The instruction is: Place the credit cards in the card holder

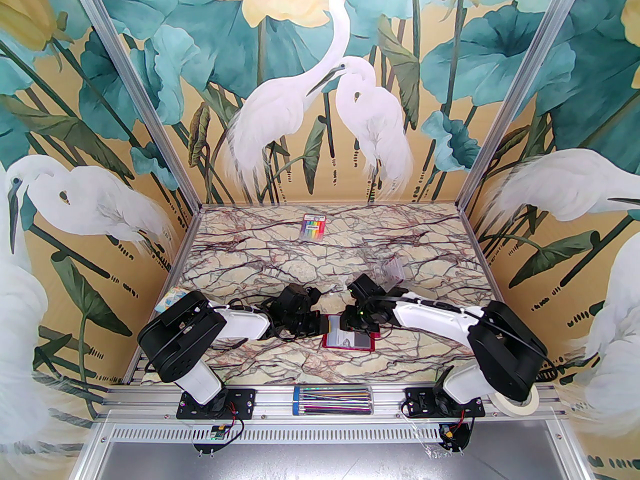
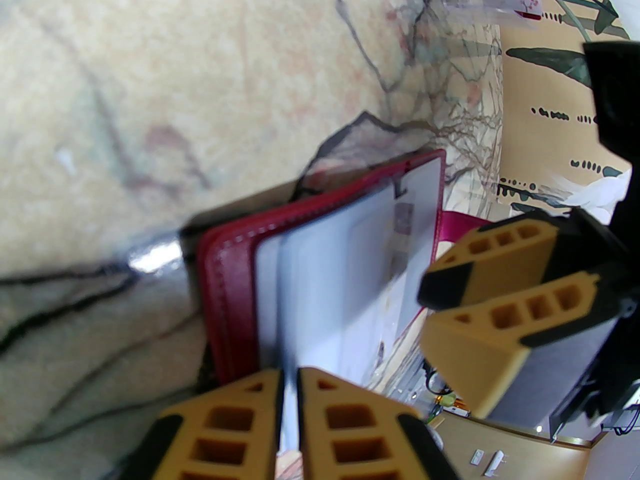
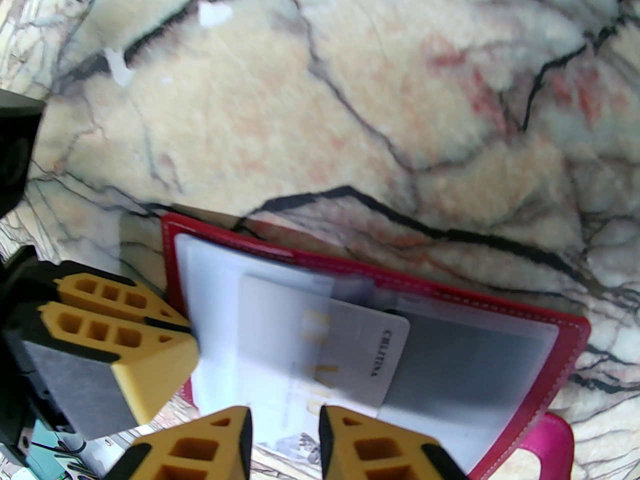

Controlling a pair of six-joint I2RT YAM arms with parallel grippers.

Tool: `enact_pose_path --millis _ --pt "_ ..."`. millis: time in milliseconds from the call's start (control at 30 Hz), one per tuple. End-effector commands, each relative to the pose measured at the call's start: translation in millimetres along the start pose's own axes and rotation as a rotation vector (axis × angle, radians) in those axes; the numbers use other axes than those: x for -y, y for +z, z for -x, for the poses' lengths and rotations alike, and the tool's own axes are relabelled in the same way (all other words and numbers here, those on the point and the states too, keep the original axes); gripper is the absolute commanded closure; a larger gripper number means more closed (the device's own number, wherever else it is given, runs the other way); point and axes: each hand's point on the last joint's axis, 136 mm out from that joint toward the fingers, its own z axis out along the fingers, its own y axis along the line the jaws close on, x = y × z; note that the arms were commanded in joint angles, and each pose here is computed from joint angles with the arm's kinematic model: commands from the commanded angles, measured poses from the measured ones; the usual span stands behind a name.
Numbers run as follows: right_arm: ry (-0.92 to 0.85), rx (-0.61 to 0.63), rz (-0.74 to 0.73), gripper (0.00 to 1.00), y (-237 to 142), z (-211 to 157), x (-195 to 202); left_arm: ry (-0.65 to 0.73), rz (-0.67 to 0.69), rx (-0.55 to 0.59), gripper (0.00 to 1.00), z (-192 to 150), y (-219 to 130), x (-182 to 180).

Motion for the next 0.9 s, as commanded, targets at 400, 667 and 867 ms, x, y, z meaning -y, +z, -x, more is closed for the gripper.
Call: enact_pose_path --millis 400,667,867 --pt "0.017 -0.009 -0.100 0.65 9.4 0.0 17.7 -0.017 0.074 -0.031 0.87 -10.8 5.5 -22.0" --pt "0.018 -0.019 -0.084 0.68 14.8 -1.0 14.8 -0.016 0.073 -0.031 0.86 -10.2 6.2 -21.7" --pt "0.014 -0.018 -0.075 0.70 13.3 -0.7 10.7 -0.016 0.073 -0.032 0.87 -10.3 6.2 -21.6"
